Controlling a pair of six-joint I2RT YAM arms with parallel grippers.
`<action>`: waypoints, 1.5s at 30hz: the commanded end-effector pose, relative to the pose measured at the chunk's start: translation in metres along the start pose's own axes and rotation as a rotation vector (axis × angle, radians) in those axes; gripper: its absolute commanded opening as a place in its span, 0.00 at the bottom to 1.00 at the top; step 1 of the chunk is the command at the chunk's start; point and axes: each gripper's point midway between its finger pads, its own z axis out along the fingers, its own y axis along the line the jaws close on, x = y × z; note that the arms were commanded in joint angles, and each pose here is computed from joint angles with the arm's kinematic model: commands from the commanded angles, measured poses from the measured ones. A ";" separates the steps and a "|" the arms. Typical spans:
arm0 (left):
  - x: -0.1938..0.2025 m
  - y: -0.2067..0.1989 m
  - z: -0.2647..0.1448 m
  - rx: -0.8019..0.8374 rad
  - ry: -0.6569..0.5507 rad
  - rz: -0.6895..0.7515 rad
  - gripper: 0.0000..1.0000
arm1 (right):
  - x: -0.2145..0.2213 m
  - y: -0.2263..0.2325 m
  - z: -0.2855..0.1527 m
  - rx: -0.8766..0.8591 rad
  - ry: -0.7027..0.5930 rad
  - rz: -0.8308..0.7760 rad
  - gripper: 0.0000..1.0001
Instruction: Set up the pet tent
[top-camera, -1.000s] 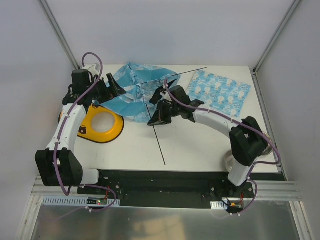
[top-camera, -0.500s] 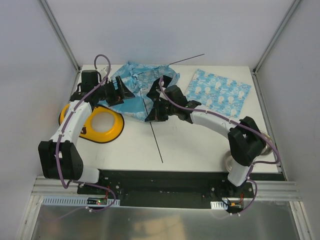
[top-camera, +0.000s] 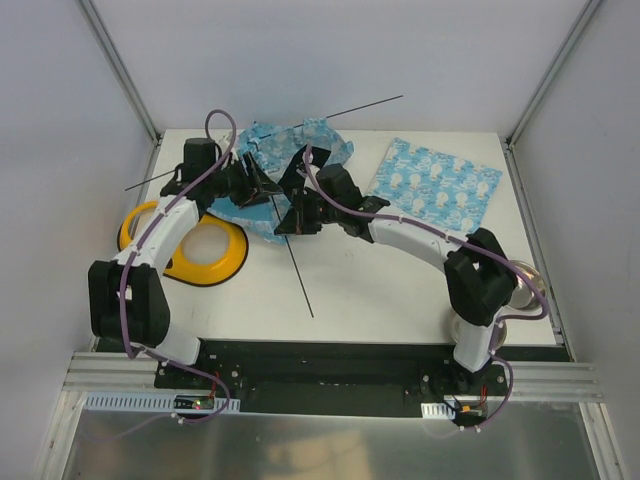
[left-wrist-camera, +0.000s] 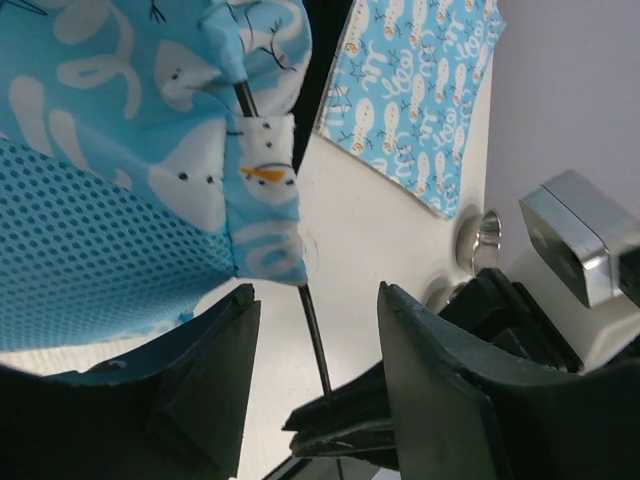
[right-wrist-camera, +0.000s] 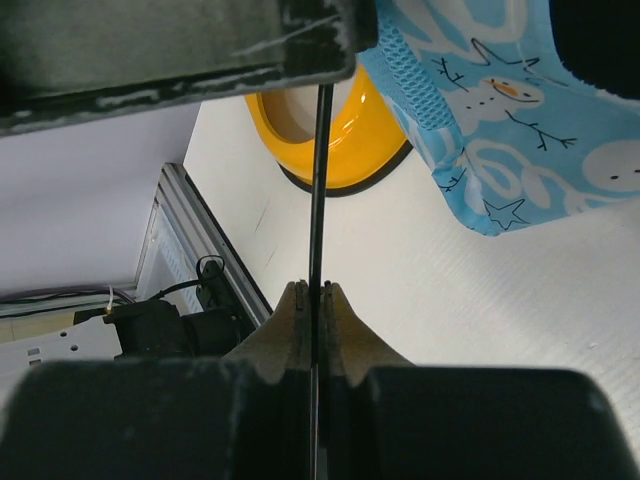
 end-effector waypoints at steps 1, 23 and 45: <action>-0.012 -0.002 0.009 0.010 -0.031 -0.046 0.47 | -0.062 0.004 0.004 0.011 -0.204 -0.087 0.00; -0.045 -0.002 0.014 -0.044 -0.128 -0.017 0.00 | 0.033 -0.016 -0.039 0.169 0.086 -0.195 0.52; -0.048 -0.017 0.017 0.029 -0.092 0.057 0.00 | 0.115 -0.008 -0.059 0.206 0.236 -0.226 0.00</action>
